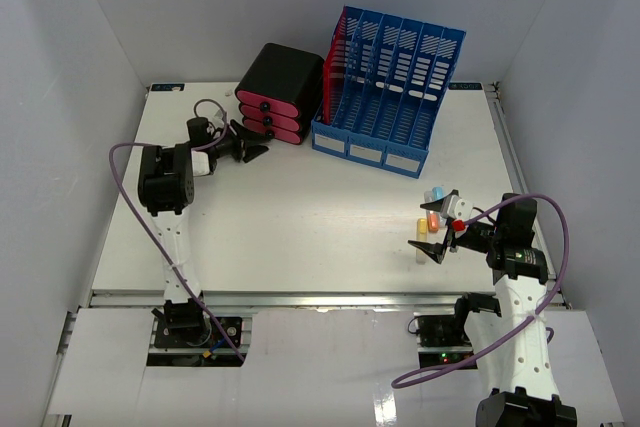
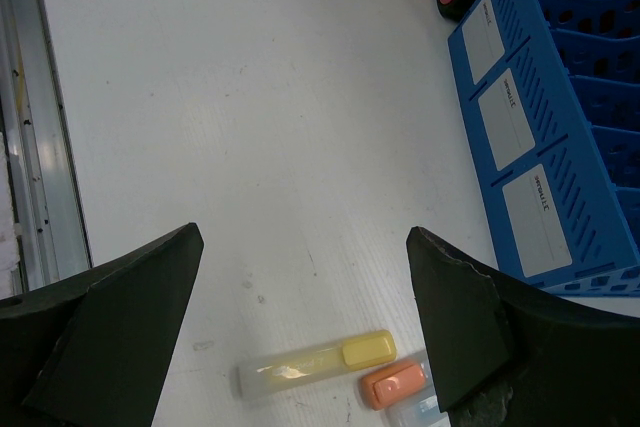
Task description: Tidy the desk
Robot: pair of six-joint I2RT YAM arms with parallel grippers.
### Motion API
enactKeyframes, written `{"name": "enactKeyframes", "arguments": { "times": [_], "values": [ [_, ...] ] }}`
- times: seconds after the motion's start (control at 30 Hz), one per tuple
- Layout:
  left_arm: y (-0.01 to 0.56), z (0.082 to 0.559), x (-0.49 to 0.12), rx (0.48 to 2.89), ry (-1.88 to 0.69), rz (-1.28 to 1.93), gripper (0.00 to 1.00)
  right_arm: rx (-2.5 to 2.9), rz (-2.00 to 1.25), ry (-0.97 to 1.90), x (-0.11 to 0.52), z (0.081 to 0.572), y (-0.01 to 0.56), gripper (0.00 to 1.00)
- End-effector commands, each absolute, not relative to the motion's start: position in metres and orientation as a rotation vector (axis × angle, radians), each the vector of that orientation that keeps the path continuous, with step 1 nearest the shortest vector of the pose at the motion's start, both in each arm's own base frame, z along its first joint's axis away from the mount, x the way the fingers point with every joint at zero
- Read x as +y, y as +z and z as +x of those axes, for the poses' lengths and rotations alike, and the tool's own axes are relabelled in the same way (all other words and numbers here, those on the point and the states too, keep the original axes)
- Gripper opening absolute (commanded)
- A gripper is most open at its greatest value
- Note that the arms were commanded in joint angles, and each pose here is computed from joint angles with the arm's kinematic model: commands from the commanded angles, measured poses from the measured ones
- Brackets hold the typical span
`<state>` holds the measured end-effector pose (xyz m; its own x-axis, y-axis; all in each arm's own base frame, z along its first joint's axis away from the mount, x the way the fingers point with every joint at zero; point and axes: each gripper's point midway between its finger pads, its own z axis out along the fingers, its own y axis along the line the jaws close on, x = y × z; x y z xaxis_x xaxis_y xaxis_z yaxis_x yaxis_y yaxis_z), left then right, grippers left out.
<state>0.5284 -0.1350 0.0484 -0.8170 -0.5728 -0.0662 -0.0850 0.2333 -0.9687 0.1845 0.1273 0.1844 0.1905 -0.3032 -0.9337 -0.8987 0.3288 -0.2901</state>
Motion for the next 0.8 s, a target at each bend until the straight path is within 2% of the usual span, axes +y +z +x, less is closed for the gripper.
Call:
{"name": "enactKeyframes", "arguments": {
  "times": [0.0, 0.47, 0.63, 0.77],
  "values": [
    [0.077, 0.550, -0.138, 2.031, -1.617, -0.514, 0.53, 1.350, -1.214, 0.608, 0.127, 0.185, 0.188, 0.89],
    [0.062, 0.559, -0.144, 2.059, -1.599, -0.592, 0.51, 1.347, -1.216, 0.608, 0.127, 0.185, 0.188, 0.89],
    [0.067, 0.553, -0.145, 2.050, -1.606, -0.592, 0.41, 1.346, -1.216, 0.609, 0.127, 0.185, 0.188, 0.89],
    [0.069, 0.542, -0.145, 2.056, -1.604, -0.585, 0.30, 1.346, -1.217, 0.611, 0.128, 0.185, 0.188, 0.89]
  ]
}}
